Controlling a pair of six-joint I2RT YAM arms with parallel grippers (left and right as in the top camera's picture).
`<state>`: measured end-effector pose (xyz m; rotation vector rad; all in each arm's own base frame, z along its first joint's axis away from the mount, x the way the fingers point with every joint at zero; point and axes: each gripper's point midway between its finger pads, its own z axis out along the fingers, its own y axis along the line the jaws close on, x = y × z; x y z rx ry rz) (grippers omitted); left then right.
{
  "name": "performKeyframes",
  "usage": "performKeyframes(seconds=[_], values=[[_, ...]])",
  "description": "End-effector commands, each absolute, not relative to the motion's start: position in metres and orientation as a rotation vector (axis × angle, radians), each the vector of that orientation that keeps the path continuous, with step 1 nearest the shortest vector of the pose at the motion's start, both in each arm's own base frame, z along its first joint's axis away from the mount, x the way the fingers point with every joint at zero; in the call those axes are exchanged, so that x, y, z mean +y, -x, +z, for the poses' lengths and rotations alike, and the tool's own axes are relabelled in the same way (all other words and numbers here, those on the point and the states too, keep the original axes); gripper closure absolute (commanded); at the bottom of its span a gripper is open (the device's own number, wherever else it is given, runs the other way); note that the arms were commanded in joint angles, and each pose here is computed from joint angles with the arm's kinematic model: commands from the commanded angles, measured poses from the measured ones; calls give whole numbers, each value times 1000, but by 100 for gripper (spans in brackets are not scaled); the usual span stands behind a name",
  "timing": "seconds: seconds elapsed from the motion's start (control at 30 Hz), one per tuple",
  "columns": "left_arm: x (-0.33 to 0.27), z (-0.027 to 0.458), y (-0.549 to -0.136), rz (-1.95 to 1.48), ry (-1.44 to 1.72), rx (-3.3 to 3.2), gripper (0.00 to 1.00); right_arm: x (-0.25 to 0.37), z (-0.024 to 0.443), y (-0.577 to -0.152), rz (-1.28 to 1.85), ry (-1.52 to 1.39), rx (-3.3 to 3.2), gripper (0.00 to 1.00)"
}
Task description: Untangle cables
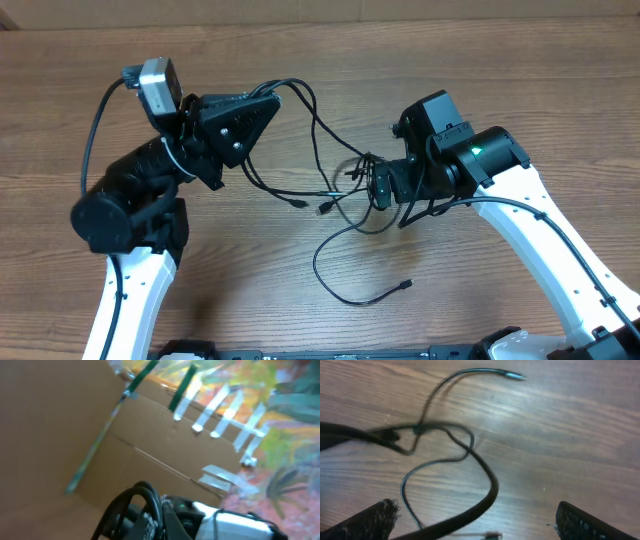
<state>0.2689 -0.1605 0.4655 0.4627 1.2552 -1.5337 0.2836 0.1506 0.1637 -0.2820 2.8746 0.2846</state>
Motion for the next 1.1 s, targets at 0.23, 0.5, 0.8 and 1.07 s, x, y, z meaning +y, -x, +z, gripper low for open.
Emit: performKeyframes(seconds=[0.23,0.5,0.8,1.07], values=[[-117,444,-278,-1306,-559,1359,96,70,159,-275,-198,-49,2940,0],[-73,415,-280,-1154,-609,1487,96,36,158,-284,-116,-288,2951,0],[-26,387,-315,-1229,-308,1613,96,72,161,-291,270,-25,2958,0],[26,363,-369,-1192,284,1598,96,110,170,-275,577,520,2874,0]])
